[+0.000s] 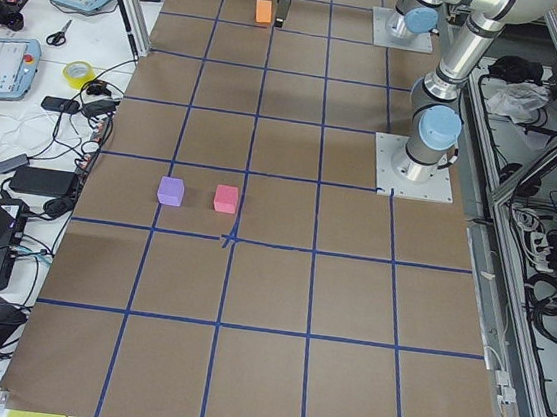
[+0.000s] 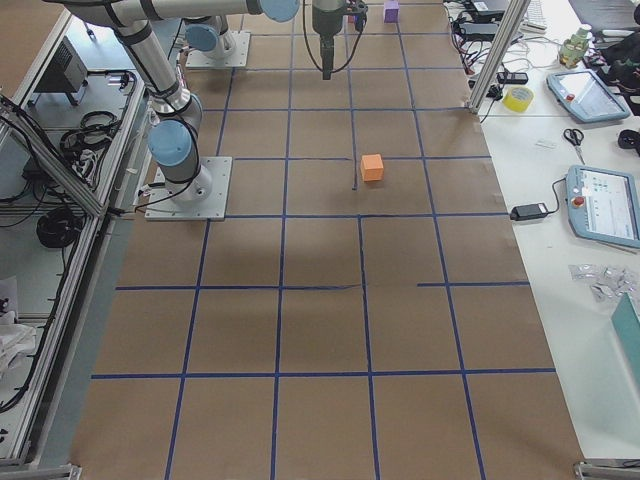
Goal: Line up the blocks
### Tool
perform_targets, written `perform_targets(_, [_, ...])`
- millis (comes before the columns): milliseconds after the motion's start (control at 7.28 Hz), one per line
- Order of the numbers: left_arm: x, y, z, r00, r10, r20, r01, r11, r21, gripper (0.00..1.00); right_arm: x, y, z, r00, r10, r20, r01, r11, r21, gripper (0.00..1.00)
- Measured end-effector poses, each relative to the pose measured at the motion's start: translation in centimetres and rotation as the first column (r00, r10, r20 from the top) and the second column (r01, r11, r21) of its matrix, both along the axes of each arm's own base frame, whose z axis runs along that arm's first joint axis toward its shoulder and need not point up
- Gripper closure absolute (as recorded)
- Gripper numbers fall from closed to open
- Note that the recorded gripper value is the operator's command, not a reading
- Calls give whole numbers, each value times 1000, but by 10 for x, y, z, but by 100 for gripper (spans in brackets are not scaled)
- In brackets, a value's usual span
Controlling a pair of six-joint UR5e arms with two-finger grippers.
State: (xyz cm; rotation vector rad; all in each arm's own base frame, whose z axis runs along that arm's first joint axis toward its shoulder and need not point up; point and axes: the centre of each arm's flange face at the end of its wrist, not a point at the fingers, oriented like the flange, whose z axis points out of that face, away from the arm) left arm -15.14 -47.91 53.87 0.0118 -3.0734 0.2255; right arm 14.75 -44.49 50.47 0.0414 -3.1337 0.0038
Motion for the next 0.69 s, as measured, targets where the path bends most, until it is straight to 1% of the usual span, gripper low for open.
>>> perform_targets(687, [0,0,0,1000,-1,-1,1,1000,-1,0,-1,0,-1,1000,2,-9,-2,1000,0,0])
